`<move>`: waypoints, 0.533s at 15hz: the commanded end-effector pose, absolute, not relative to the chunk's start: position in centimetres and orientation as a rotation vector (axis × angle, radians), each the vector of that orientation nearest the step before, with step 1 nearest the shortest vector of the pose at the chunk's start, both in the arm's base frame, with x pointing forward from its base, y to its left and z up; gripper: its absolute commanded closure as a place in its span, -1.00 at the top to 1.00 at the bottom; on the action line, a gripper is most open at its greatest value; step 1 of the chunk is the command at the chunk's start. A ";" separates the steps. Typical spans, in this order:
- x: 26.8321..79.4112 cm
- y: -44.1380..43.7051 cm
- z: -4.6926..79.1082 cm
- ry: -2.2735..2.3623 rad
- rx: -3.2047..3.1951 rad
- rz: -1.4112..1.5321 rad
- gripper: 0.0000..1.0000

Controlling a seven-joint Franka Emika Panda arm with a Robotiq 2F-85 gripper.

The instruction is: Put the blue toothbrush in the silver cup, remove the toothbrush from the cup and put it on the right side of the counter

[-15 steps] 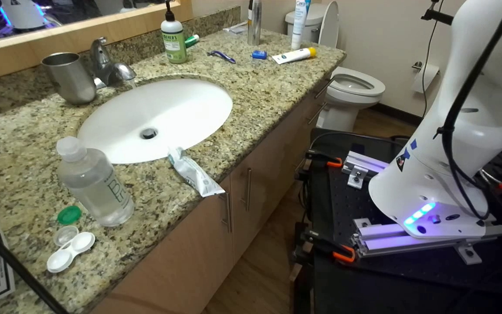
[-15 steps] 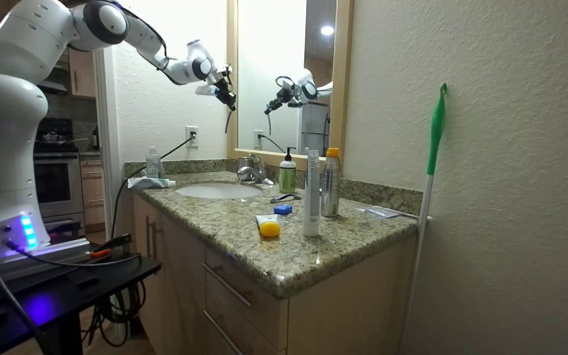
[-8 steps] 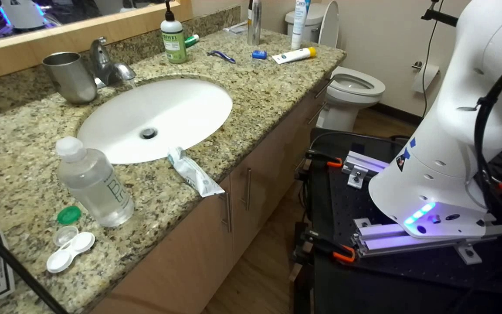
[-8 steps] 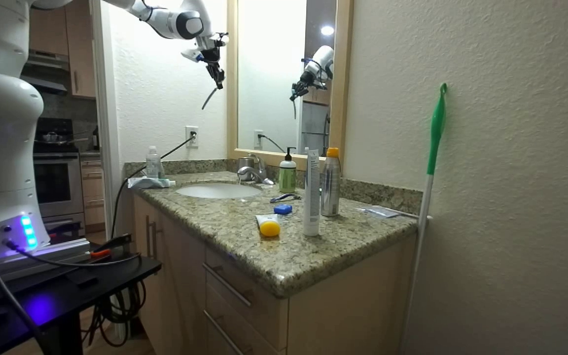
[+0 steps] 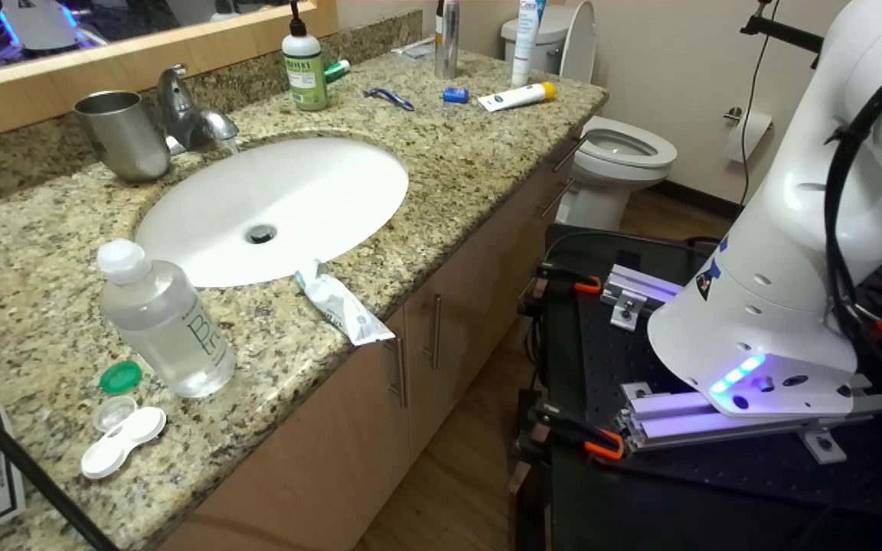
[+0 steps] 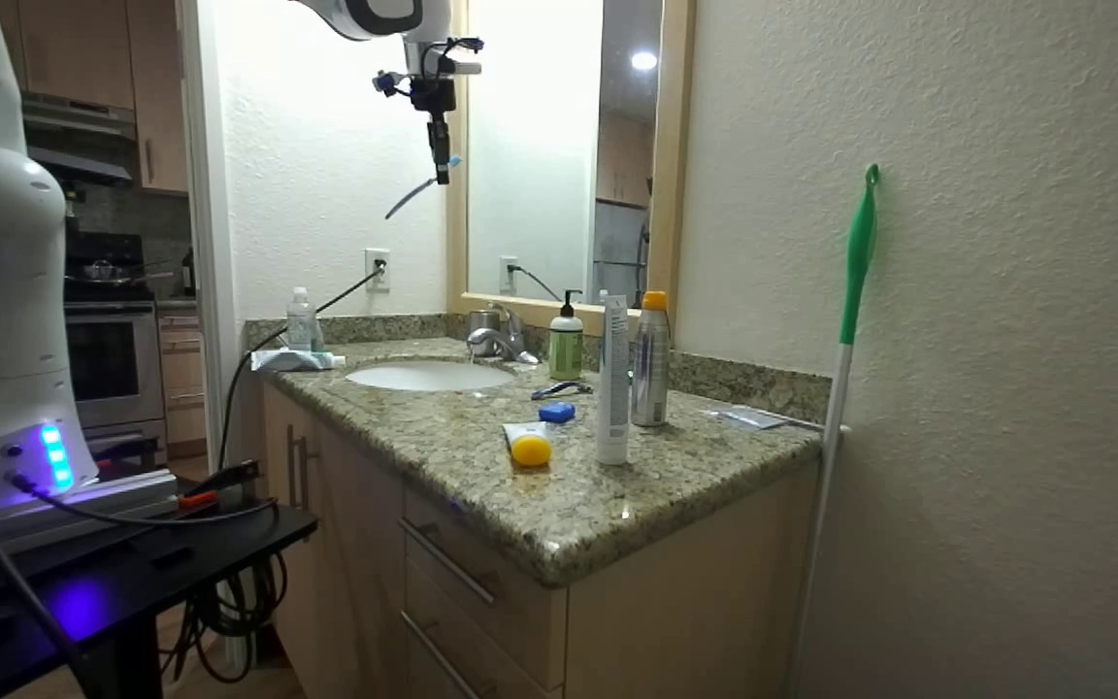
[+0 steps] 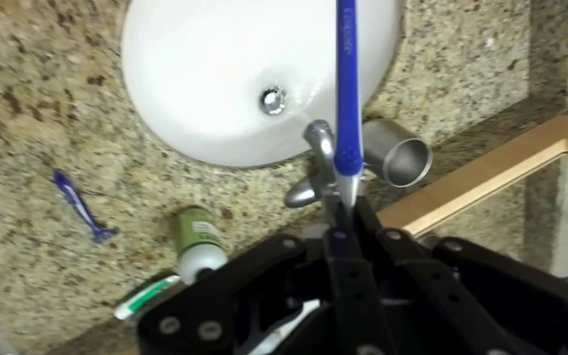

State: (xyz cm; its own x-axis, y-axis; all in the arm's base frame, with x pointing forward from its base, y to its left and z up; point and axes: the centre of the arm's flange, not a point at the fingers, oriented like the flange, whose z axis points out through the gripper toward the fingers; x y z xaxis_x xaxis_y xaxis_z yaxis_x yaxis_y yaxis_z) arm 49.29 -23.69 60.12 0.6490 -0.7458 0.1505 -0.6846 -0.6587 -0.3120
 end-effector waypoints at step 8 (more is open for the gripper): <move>42.5 -35.2 47.1 1.547 -2.463 -0.048 -0.87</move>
State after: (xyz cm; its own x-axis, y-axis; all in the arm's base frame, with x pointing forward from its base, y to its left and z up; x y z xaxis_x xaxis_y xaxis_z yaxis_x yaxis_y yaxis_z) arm 42.52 -35.23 47.12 0.4412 -0.8924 -0.0949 -0.8847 -0.4148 -0.2126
